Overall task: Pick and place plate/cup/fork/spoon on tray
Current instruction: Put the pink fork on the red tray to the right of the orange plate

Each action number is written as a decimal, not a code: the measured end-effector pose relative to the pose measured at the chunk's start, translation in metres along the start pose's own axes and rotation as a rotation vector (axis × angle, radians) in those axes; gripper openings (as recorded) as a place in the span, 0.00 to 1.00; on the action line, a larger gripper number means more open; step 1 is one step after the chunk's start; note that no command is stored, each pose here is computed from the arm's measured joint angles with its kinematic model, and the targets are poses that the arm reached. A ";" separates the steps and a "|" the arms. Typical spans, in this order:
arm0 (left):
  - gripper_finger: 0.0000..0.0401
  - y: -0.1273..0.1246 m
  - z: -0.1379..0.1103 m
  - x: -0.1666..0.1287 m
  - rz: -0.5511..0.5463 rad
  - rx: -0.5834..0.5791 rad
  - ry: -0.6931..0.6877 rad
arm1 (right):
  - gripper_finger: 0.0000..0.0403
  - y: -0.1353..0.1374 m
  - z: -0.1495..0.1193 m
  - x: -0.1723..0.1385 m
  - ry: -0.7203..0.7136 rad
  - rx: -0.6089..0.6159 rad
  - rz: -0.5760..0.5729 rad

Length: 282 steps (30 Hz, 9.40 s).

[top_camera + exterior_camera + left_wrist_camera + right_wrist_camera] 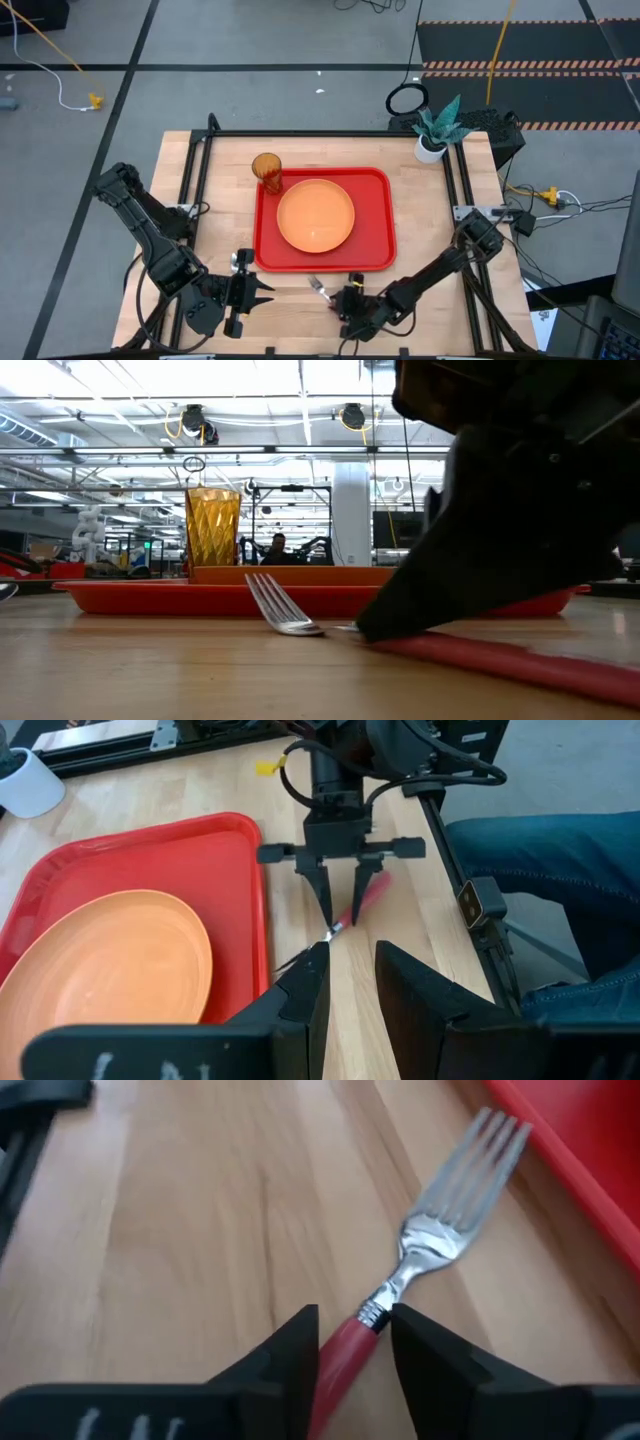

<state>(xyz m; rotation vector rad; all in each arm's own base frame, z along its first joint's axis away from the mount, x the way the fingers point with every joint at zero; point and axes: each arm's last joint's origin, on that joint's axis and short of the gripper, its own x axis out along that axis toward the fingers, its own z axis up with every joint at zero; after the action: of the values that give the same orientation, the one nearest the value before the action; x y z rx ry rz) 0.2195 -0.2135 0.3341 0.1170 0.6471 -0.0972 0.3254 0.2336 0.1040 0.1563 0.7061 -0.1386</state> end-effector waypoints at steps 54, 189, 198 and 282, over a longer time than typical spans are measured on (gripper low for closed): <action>0.22 0.000 0.000 0.000 0.013 0.027 -0.004 | 0.08 -0.012 0.011 -0.005 0.079 0.040 0.008; 0.22 0.018 0.007 0.010 0.101 0.011 -0.014 | 0.06 -0.152 0.073 -0.086 -0.214 0.279 -0.482; 0.22 0.018 0.006 0.010 0.105 0.025 -0.005 | 0.06 -0.161 0.060 -0.090 -0.217 0.409 -0.604; 0.22 0.018 0.006 0.010 0.105 0.022 -0.005 | 0.06 -0.188 -0.011 -0.037 -0.328 0.864 -0.536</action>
<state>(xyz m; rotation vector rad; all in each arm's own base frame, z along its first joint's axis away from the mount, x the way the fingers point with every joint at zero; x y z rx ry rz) 0.2332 -0.1967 0.3339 0.1712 0.6338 -0.0036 0.2571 0.0545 0.1024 0.7513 0.3057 -0.9644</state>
